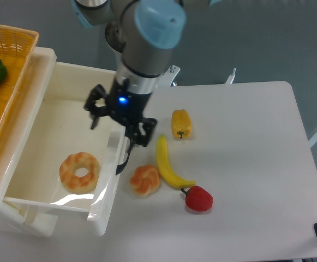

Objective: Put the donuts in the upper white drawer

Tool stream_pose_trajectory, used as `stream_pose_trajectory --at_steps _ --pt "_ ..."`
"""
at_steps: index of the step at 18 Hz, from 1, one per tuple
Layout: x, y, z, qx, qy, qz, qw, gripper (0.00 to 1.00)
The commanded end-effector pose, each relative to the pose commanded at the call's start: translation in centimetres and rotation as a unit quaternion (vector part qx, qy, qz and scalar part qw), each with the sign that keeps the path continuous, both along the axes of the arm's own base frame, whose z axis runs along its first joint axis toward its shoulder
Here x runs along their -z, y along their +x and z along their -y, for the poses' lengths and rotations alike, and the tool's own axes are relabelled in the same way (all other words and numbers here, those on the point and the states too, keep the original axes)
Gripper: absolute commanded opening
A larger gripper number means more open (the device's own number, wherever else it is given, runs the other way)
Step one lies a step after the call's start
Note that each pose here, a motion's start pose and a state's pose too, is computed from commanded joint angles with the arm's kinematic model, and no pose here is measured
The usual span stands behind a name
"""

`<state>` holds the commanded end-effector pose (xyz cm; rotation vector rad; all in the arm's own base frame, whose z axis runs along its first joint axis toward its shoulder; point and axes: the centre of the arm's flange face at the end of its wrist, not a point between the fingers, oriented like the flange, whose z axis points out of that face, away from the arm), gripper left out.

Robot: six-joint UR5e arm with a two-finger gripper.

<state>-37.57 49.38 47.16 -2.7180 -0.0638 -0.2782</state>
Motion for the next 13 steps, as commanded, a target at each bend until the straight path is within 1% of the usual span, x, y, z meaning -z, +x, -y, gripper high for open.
stream_pose_trajectory --at_steps 1,2,4,6,8,11,13 --pt "0.3 -1.7 1.2 0.000 0.002 -0.005 1.0000 1.00" --pt "0.9 -3.2 2.2 0.008 0.004 -0.012 0.9999 1.00" --pt "2.6 -6.8 4.5 0.041 0.008 -0.030 0.9987 1.00" --pt "3.7 -9.8 5.8 0.064 0.018 -0.058 0.9961 1.00" --pt "4.8 -11.8 6.2 0.071 0.021 -0.091 0.9931 1.00" --pt "7.2 -13.9 6.2 0.074 -0.016 -0.128 0.9889 1.00" --pt "9.1 -14.9 6.5 0.110 -0.050 -0.145 0.9821 1.00"
